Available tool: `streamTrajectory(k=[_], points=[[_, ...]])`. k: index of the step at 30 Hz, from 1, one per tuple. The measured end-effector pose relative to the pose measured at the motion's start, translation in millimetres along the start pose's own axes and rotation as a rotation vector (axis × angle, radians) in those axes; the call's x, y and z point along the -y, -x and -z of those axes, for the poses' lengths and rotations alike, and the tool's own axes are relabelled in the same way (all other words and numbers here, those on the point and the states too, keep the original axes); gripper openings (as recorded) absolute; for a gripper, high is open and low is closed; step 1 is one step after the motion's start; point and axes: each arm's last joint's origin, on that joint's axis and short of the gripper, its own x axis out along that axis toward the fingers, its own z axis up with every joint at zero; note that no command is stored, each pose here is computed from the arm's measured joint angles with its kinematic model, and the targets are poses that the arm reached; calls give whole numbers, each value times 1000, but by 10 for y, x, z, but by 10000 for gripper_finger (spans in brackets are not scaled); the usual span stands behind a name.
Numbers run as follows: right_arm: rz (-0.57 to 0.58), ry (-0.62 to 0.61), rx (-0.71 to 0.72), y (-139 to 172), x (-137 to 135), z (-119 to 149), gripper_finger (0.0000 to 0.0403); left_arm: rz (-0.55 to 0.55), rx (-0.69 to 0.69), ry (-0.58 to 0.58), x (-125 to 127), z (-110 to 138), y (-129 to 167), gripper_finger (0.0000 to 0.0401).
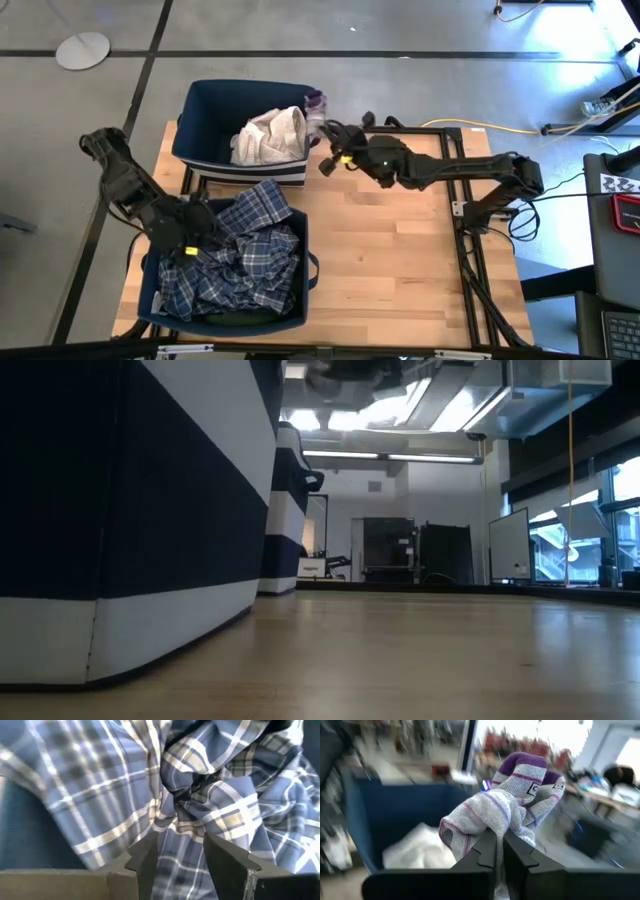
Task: Sort clothes
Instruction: Put the gray socks into the top blue laundry organizer, then return to Home Position
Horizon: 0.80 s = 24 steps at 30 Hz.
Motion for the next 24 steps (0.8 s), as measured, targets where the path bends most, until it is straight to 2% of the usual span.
streamTrajectory(k=[4,7,10,15,20,24], points=[[-63,-43,139,-185,-28,0,20,12,37,-1,-77,-26,185,151],[-172,-45,190,-384,-53,128,23,13,101,-9,-156,-32,322,151],[-260,-75,195,-564,-90,306,28,-9,167,-21,-226,-27,411,151],[-256,-156,120,-720,-22,482,49,-30,220,-8,-304,1,483,151],[-274,-245,78,-766,48,525,113,-37,230,-5,-311,2,489,151],[-281,-240,62,-741,33,519,185,-46,225,-10,-294,-9,470,151]])
